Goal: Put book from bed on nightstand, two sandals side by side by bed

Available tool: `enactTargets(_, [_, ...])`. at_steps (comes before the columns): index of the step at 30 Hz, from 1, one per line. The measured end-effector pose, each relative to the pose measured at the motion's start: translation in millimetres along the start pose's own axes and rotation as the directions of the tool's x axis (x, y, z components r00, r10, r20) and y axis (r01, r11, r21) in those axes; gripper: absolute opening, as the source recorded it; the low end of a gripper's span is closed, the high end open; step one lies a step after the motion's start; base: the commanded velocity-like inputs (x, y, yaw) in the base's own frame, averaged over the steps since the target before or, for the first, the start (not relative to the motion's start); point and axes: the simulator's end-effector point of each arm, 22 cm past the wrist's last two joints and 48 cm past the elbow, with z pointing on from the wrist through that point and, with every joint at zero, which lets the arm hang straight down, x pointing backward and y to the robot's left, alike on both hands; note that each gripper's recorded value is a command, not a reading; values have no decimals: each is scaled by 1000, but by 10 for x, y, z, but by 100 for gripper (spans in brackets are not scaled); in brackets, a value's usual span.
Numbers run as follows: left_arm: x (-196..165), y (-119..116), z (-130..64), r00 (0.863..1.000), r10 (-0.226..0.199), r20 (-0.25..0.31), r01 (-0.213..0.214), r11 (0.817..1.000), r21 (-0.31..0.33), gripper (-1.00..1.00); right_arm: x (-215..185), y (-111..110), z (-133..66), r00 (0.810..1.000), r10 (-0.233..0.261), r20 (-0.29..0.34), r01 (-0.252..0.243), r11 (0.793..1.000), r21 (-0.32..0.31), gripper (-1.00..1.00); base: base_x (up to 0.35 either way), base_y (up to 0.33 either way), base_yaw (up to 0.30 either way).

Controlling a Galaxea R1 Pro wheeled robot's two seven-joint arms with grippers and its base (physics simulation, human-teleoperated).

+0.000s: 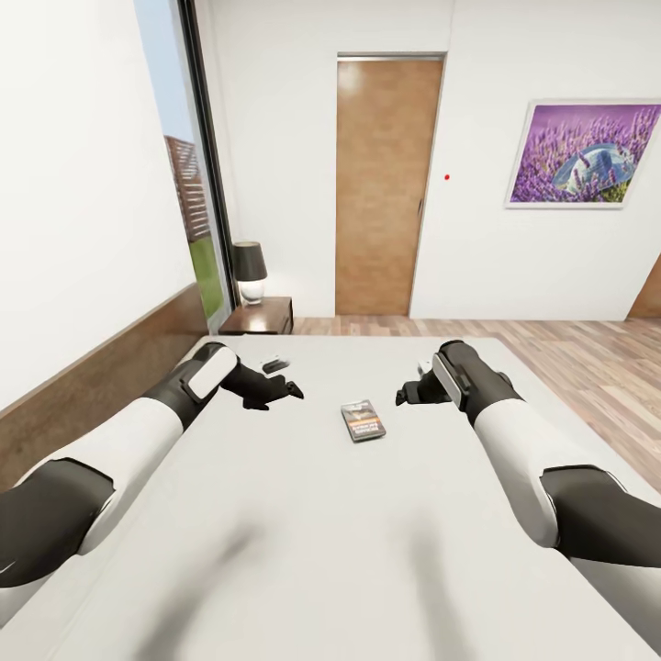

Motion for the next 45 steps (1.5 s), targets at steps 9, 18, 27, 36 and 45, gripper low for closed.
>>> enactTargets(9, [-33, -36, 54, 1000, 20, 12, -20, 1000, 5, 100, 40, -12, 85, 1000, 1, -13, -1, 1000, 1, 100, 0, 0, 0])
enactTargets(18, [-78, -56, 120, 999, 42, 33, -42, 999, 1, 100, 89, -113, 172, 1000, 10, -28, -9, 1000, 11, 100, 0, 0, 0])
enactTargets(27, [-123, -112, 244, 996, 60, 67, -60, 998, -5, 100, 133, -192, 254, 999, 19, -41, -19, 1000, 18, 100, 0, 0, 0])
enactTargets(36, [-32, -278, 434, 993, 111, 50, -109, 994, -28, 100, 170, -210, 337, 998, 21, -54, -20, 1000, 20, 100, 0, 0, 0])
enactTargets(45, [72, -333, 567, 990, 142, 17, -141, 989, -43, 100, 203, -217, 417, 998, 22, -65, -20, 1000, 20, 100, 0, 0, 0])
